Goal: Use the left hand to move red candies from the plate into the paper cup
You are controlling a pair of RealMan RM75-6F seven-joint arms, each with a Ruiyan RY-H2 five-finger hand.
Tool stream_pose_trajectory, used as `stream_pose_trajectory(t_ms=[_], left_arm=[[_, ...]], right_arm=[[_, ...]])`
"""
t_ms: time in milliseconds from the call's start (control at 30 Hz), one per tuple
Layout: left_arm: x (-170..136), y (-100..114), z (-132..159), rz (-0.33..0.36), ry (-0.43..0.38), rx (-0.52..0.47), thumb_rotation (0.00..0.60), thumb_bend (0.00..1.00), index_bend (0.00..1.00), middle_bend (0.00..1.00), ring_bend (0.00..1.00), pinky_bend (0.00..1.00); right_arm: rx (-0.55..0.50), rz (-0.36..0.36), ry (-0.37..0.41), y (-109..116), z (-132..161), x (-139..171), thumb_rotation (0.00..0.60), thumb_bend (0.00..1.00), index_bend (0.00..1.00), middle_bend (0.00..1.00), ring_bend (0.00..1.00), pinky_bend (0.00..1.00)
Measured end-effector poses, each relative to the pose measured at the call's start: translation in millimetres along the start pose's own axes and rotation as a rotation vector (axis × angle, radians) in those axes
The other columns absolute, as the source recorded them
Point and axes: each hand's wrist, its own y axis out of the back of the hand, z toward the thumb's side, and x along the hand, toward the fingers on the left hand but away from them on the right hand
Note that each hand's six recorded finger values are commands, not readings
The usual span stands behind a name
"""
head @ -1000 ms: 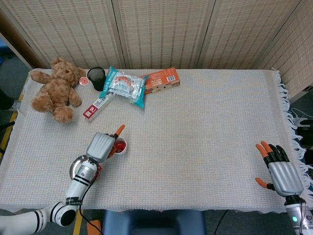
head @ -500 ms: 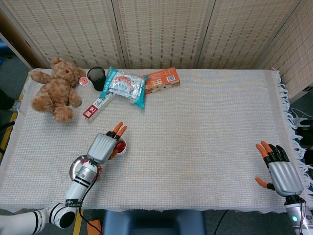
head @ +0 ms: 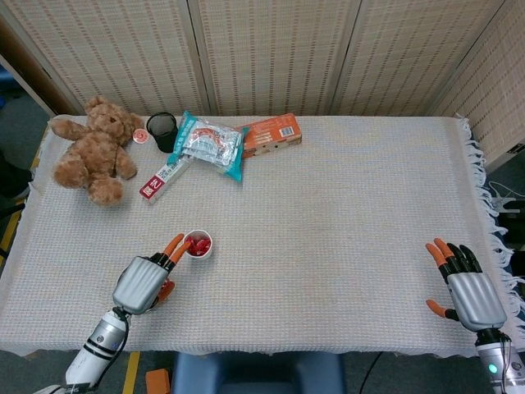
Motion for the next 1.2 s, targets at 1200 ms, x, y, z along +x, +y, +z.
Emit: stream_pose_trajectory(t_ms=[1200], left_arm=[[-53.3,-84.4,-59.1,-0.146,0.235,0.064,0.6,0.31,0.0,0.09,0.58,0.89]], right_arm=[[-0.021,-0.038,0.083,4.7,13.0,10.0,0.6,0.09,0.0,0.0,0.0,0.0]])
